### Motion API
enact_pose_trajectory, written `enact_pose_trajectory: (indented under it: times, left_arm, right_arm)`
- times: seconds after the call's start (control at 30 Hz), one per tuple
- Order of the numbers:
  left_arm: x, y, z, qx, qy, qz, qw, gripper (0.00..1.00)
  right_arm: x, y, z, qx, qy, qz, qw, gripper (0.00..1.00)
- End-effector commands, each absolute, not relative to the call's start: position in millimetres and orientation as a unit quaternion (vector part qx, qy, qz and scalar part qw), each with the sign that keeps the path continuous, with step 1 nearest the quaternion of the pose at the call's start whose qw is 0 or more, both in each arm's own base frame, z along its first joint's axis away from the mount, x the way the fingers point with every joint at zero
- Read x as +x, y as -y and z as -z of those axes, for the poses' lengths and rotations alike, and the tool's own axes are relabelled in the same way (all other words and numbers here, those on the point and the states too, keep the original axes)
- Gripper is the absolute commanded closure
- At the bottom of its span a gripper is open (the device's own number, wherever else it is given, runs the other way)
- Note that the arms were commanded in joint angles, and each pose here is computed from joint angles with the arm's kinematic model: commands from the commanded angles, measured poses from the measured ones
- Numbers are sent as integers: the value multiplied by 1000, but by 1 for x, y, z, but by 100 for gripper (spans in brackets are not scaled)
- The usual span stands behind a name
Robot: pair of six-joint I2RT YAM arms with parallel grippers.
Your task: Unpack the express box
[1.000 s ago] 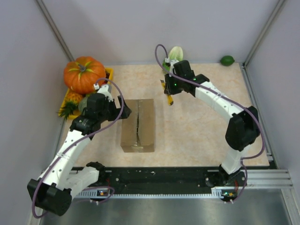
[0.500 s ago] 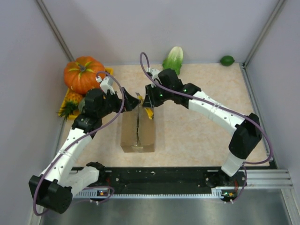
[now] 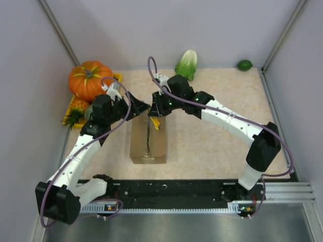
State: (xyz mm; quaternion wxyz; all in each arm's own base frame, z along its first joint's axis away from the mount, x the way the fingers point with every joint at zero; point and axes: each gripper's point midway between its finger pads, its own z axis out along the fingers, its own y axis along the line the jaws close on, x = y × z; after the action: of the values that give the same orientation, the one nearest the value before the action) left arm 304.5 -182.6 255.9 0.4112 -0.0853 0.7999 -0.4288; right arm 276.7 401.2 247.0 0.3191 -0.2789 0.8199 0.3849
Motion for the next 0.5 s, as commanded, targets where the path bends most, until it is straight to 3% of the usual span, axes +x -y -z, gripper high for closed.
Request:
enact_pose_trajectory:
  times: [0.0, 0.37, 0.47]
  left_arm:
    - [307, 182, -283, -85, -768, 460, 438, 24]
    - [304, 193, -276, -77, -771, 491, 398, 40]
    - [302, 195, -275, -72, -771, 496, 393, 56]
  right_arm:
    - [271, -408, -280, -292, -789, -409, 354, 89]
    - [268, -410, -285, -308, -780, -402, 368, 89]
    - [269, -411, -288, -312, -776, -402, 372, 89]
